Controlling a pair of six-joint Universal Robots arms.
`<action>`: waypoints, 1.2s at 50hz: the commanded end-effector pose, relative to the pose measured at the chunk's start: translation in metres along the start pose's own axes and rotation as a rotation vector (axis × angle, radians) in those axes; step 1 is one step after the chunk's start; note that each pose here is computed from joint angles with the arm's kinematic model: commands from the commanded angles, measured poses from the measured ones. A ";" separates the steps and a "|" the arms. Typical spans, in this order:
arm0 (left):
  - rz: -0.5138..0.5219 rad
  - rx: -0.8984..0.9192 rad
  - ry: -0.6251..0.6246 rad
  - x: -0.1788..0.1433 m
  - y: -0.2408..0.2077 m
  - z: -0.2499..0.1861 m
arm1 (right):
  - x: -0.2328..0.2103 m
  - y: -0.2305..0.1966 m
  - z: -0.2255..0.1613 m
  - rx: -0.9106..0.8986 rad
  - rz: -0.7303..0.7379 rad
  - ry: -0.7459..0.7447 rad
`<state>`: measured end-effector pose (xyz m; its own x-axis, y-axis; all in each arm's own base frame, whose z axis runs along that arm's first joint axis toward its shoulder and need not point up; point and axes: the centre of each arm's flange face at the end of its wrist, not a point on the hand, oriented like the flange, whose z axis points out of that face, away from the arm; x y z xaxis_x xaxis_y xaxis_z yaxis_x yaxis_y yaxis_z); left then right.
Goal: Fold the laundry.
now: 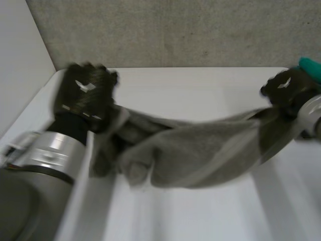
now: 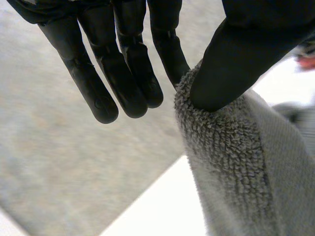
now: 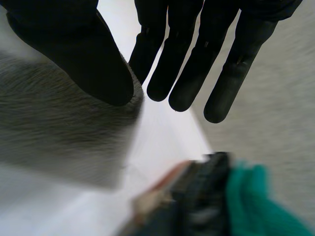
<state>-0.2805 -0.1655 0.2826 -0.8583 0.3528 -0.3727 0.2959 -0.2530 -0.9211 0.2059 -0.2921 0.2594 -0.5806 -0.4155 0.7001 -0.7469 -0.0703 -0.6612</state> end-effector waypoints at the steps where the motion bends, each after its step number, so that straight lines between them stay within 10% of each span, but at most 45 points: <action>1: 0.019 -0.074 0.019 -0.050 -0.016 -0.009 | 0.058 -0.048 -0.061 0.049 -0.079 0.113; 19: 0.085 -0.215 0.035 -0.041 0.086 0.095 | 0.011 -0.012 0.017 -0.081 -0.130 -0.029; 35: 0.229 0.670 -0.414 -0.124 -0.122 0.175 | 0.124 -0.125 0.033 0.614 -0.005 0.741; 60: 0.116 0.037 0.092 -0.036 0.115 0.088 | -0.046 0.016 0.042 0.224 0.096 0.079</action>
<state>-0.2538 -0.3098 0.2656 -0.8420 0.2596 -0.4730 0.3407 -0.4239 -0.8392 0.2349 -0.3318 0.2607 -0.7287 -0.1692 0.6636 -0.5814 -0.3592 -0.7300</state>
